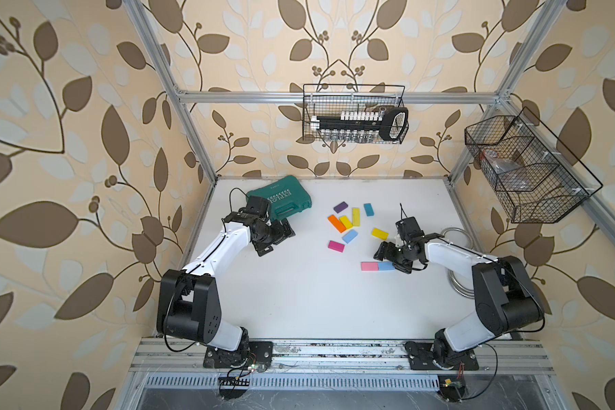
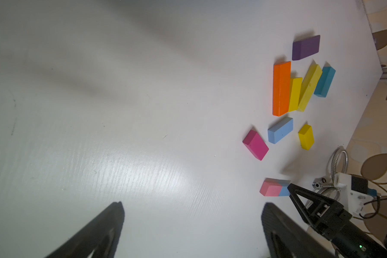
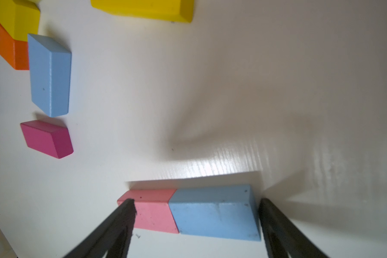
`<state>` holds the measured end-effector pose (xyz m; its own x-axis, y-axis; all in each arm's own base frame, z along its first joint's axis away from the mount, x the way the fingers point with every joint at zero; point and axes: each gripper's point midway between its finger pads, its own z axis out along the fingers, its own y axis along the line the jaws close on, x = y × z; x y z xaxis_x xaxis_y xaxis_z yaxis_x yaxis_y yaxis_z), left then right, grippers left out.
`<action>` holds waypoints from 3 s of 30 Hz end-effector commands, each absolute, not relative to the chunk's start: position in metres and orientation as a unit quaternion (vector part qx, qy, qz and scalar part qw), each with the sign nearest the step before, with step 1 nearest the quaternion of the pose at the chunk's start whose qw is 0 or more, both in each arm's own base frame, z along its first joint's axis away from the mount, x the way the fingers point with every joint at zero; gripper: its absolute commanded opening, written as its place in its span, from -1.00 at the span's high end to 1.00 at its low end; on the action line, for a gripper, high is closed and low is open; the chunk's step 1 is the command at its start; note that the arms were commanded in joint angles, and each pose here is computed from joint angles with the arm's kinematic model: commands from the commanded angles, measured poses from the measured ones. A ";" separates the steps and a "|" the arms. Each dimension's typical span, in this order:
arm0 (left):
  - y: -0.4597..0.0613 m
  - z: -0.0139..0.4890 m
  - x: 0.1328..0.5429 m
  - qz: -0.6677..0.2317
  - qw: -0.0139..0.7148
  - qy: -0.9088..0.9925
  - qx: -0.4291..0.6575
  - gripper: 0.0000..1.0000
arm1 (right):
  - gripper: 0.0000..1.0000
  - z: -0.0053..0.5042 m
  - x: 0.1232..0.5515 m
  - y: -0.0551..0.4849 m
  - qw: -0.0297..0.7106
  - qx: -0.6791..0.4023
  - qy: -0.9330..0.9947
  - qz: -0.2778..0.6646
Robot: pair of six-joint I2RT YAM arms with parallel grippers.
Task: Assemble the letter c with building blocks
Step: Assemble the building block at the center of the board, then pick up the building block from the center of the board.
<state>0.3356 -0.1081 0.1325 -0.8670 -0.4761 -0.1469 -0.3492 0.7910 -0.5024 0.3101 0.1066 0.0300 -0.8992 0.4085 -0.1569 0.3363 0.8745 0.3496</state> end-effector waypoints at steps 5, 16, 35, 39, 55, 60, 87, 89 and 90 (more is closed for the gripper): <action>-0.112 0.143 0.341 -0.244 0.150 0.934 -0.215 -0.98 | -0.70 0.025 0.299 0.106 0.094 0.199 0.964 0.150; -0.113 0.144 0.340 -0.244 0.149 0.934 -0.214 -0.98 | -0.71 0.037 0.299 0.104 0.102 0.195 0.964 0.147; -0.121 0.137 0.346 -0.255 0.120 0.938 -0.200 -0.98 | -0.66 0.139 0.427 0.144 0.194 0.060 0.973 0.108; -0.125 0.135 0.348 -0.262 0.115 0.936 -0.205 -0.98 | -0.55 0.132 0.466 0.158 0.195 0.069 0.973 0.100; -0.136 0.130 0.363 -0.285 0.106 0.932 -0.196 -0.98 | -0.39 0.055 0.532 0.181 0.188 0.084 0.979 0.005; -0.137 0.130 0.364 -0.288 0.106 0.932 -0.193 -0.98 | -0.29 0.037 0.530 0.183 0.175 0.079 0.981 -0.002; -0.129 0.139 0.353 -0.275 0.122 0.934 -0.192 -0.98 | 0.94 0.153 0.486 0.192 0.250 0.035 0.967 0.046; -0.129 0.141 0.349 -0.275 0.125 0.934 -0.192 -0.98 | 0.94 0.164 0.462 0.196 0.254 0.027 0.966 0.051; -0.127 0.142 0.346 -0.272 0.127 0.934 -0.194 -0.98 | 0.94 0.170 0.448 0.199 0.258 0.021 0.964 0.054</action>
